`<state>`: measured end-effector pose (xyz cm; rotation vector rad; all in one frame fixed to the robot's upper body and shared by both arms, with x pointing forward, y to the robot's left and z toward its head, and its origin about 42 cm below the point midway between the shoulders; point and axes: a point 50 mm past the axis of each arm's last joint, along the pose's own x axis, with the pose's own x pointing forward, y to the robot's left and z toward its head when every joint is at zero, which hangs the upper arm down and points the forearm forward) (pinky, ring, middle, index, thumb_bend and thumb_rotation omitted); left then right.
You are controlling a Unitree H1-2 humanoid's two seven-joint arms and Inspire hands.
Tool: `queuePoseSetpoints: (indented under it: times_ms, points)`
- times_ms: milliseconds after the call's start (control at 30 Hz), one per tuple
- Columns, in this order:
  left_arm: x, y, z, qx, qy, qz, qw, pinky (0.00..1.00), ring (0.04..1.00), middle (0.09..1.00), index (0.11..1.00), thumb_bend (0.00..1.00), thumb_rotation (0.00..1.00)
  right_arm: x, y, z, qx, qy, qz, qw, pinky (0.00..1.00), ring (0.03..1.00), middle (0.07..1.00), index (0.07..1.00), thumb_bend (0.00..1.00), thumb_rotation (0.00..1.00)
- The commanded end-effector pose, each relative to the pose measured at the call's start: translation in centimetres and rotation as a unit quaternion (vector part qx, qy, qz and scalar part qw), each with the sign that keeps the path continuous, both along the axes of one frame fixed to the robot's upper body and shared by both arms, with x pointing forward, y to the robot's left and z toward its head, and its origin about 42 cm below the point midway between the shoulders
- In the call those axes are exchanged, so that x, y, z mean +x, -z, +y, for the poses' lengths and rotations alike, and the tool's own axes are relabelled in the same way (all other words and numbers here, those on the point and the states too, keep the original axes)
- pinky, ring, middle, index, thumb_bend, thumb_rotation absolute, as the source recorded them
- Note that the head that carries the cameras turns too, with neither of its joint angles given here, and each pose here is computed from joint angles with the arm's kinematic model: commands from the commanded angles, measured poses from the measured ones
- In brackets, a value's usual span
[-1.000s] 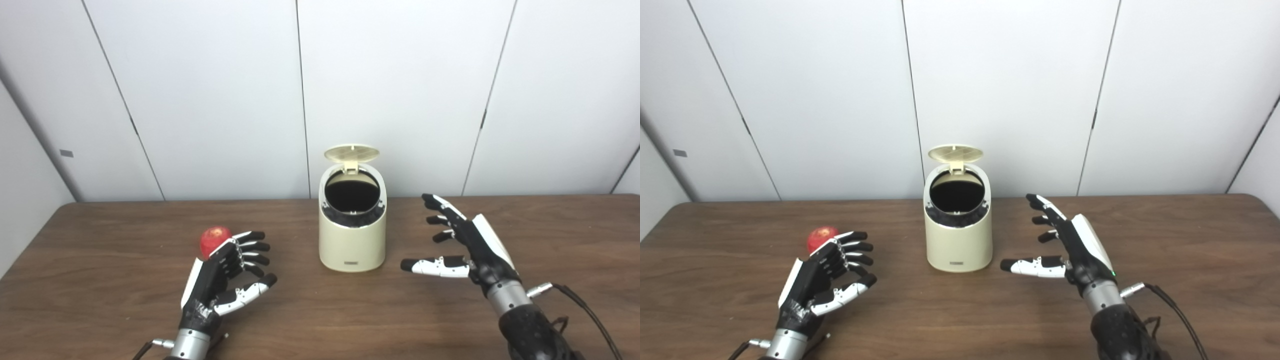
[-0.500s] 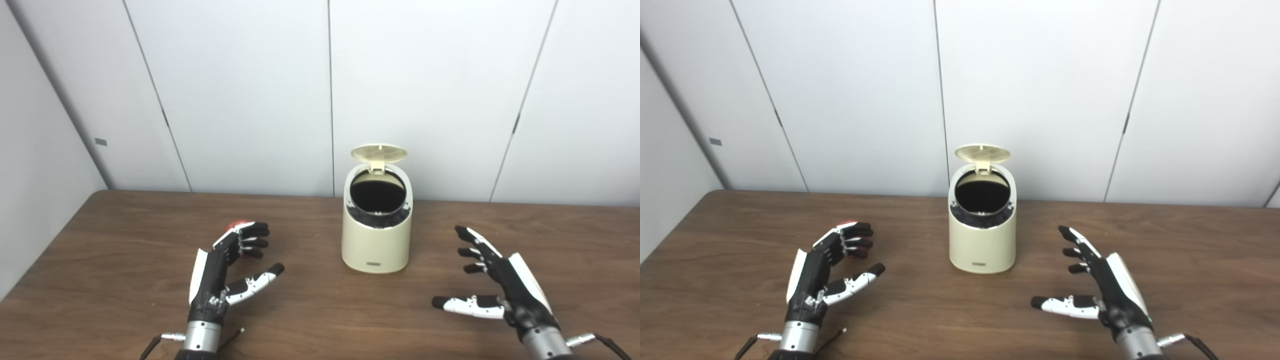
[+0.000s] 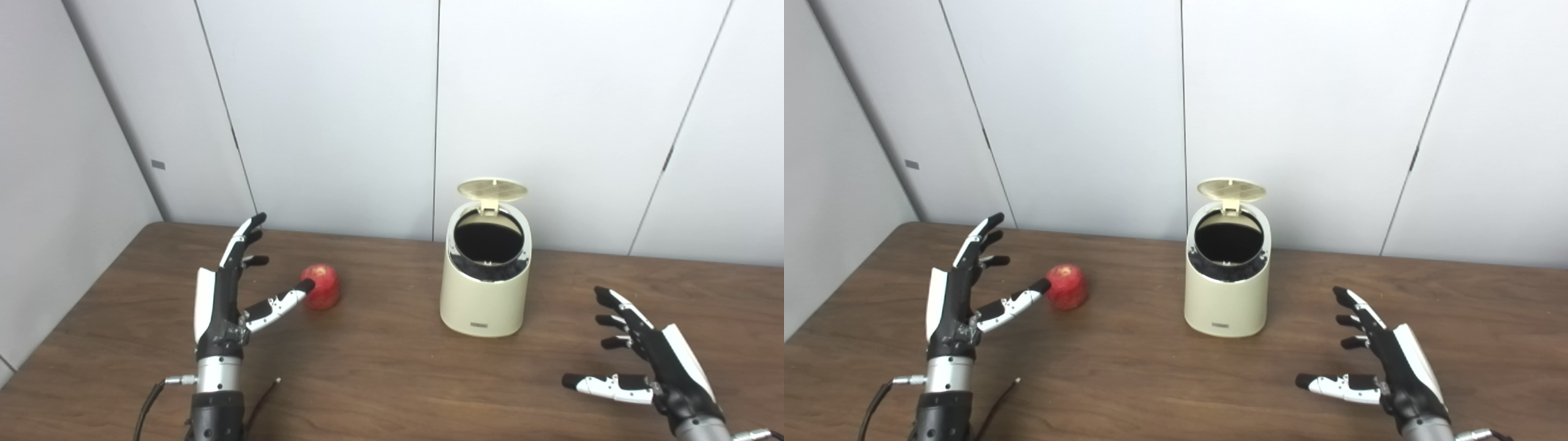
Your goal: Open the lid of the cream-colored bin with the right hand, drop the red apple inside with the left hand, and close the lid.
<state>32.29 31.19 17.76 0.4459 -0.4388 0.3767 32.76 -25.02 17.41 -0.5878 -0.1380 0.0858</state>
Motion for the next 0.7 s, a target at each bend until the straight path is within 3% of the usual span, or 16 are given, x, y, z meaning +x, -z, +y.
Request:
queuePoseSetpoints:
  times_ms: [0, 233, 300, 467, 667]
  points:
    - [1.2, -2.0, 0.4, 0.018, -0.006, -0.025, 0.999, 0.71, 0.885, 0.940, 0.926, 0.78, 0.11, 0.4, -2.2, 0.0, -0.003, -0.009, -0.045, 0.999, 0.67, 0.818, 0.901, 0.905, 0.75, 0.12]
    - [2.6, -1.3, 0.8, 0.040, 0.011, 0.040, 0.998, 0.78, 0.910, 0.932, 0.944, 0.84, 0.16, 0.2, -2.6, 0.0, -0.005, -0.010, -0.047, 0.999, 0.66, 0.818, 0.899, 0.901, 0.76, 0.13]
    - [3.2, -1.0, 1.0, 0.047, 0.020, 0.073, 0.996, 0.82, 0.919, 0.925, 0.950, 0.88, 0.20, 0.1, -2.6, 0.0, -0.005, -0.010, -0.049, 0.999, 0.65, 0.822, 0.899, 0.898, 0.75, 0.12]
    - [4.3, -0.4, 1.5, 0.066, 0.046, 0.155, 0.985, 0.78, 0.899, 0.917, 0.985, 0.96, 0.27, -0.1, -2.7, -0.1, -0.008, -0.010, -0.050, 0.999, 0.63, 0.810, 0.890, 0.894, 0.75, 0.11]
    - [5.1, 0.2, 1.4, 0.079, 0.036, 0.198, 0.976, 0.77, 0.901, 0.902, 0.957, 0.99, 0.25, -0.4, -2.9, -0.1, -0.010, -0.011, -0.052, 0.999, 0.62, 0.808, 0.890, 0.894, 0.74, 0.10]
